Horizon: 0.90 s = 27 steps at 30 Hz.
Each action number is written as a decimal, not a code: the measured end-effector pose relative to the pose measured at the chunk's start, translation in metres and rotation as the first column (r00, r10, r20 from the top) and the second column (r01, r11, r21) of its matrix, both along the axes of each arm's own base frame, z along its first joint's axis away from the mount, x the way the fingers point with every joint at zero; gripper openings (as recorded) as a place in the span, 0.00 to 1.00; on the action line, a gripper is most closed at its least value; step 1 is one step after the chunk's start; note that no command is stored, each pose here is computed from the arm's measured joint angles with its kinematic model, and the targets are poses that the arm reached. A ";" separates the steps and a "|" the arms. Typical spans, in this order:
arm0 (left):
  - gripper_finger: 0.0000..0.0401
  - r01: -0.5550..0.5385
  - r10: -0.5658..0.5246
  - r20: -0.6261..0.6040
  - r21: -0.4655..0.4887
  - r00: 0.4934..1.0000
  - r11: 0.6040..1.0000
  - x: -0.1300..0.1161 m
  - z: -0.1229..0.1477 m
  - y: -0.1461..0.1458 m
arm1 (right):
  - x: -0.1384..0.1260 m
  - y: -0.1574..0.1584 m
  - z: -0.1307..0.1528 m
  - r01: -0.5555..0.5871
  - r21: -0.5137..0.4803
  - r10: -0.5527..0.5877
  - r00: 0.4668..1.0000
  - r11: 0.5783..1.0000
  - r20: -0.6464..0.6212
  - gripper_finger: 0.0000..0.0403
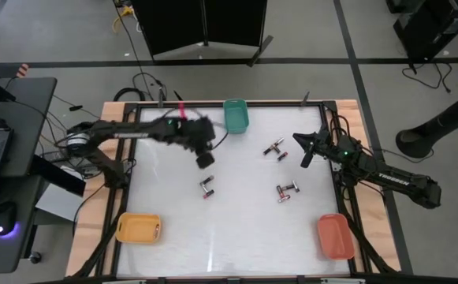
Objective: Sort batteries
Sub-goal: Put the brown battery into the green bin
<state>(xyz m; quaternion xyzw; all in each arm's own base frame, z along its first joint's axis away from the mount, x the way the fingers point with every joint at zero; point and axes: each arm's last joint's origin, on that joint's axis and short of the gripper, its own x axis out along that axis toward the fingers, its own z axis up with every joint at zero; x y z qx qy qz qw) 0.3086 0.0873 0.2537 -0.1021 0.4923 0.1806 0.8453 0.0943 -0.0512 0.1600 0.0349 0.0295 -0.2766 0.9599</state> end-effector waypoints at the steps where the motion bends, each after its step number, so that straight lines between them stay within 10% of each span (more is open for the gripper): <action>1: 0.11 0.018 -0.018 -0.003 0.014 1.000 1.000 0.007 0.003 0.011 | 0.000 0.000 0.000 0.000 0.000 0.000 1.000 1.000 0.000 0.10; 15: 0.11 0.164 -0.156 -0.131 0.051 0.979 0.985 0.091 -0.002 0.143 | 0.000 0.000 0.000 0.000 0.000 0.000 1.000 1.000 0.000 0.10; 27: 0.11 0.216 -0.218 -0.134 -0.025 0.967 0.976 0.122 -0.048 0.182 | 0.000 0.000 0.000 0.000 0.000 0.000 1.000 1.000 0.000 0.10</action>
